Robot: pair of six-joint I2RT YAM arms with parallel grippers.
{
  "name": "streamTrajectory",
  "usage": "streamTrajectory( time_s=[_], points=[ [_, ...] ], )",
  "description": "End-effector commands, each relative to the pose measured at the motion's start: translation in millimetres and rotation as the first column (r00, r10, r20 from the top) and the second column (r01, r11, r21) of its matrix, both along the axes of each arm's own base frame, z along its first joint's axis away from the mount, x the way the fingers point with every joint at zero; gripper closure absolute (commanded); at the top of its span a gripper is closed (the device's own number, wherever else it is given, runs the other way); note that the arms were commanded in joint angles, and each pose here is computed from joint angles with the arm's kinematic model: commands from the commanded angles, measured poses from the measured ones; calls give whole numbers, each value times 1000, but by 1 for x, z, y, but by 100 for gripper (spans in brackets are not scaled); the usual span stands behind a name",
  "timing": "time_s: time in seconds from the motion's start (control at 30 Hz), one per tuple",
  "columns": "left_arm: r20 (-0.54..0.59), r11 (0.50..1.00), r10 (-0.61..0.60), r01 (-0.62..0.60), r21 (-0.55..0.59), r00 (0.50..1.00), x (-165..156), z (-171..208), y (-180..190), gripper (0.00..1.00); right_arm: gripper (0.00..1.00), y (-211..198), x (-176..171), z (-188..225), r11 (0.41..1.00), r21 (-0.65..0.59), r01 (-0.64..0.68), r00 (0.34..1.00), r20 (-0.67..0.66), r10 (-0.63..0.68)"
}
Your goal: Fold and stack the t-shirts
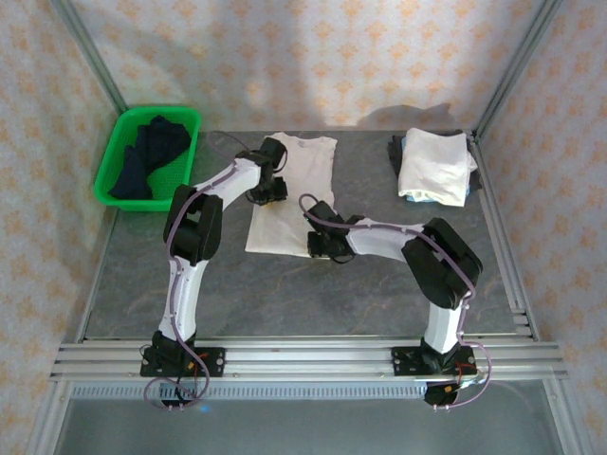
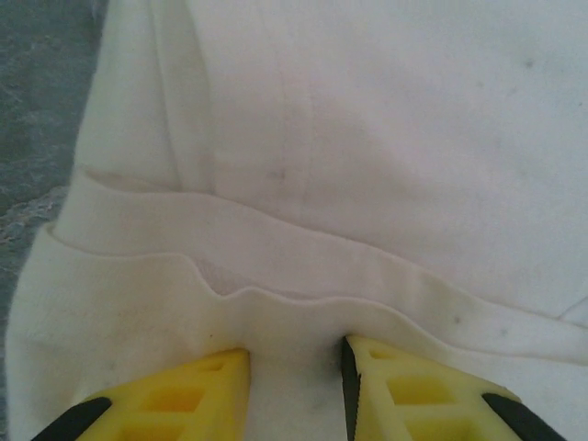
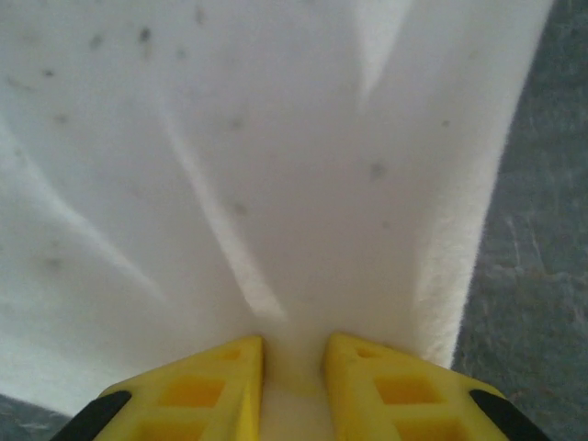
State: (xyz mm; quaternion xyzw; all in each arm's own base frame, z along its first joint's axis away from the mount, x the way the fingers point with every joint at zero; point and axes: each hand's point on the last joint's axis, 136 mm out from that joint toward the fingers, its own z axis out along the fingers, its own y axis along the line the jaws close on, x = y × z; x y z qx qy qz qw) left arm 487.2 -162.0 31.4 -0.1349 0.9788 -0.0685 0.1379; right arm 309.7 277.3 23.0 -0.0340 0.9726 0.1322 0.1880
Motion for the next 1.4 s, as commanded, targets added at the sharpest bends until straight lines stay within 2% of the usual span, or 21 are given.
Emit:
streamTrajectory(
  time_s=[0.0,0.1,0.23,0.37,0.5,0.63,0.87,1.07,1.17,1.3,1.37],
  points=[
    [-9,999,21,-21,41,1000,0,8,11,66,75,-33,-37,-34,994,-97,40,990,-131,-53],
    [37,1000,8,-9,14,999,0,29,8,57,73,-39,-38,-21,995,-90,50,993,-102,-59],
    [99,1000,-7,7,-2,995,-14,66,11,52,71,-46,-31,12,992,-102,72,997,-32,-76],
    [142,999,-4,8,-33,990,-53,85,21,49,57,-50,-35,26,993,-69,91,996,-10,-92],
    [116,994,-41,52,-97,992,-100,64,13,49,51,-60,-43,18,989,-79,122,992,-23,-124],
    [43,986,-50,56,-156,998,-142,28,7,51,50,-47,-49,6,994,-21,104,991,-78,-106],
    [4,973,-51,50,-227,999,-171,-2,-3,51,50,-45,-48,4,993,-7,118,990,-77,-119],
    [-39,978,-43,34,-205,998,-184,-19,4,57,51,-41,-47,-1,993,4,119,989,-88,-118],
    [-33,969,-48,38,-243,998,-182,-20,-4,63,52,-40,-47,-6,993,-6,117,988,-96,-117],
    [-13,962,-50,44,-270,999,-177,-16,-12,71,61,-41,-47,-13,992,-24,122,986,-116,-124],
    [2,955,-54,52,-293,999,-173,-12,-19,83,71,-46,-46,-14,989,-51,137,984,-108,-142]
  ],
)
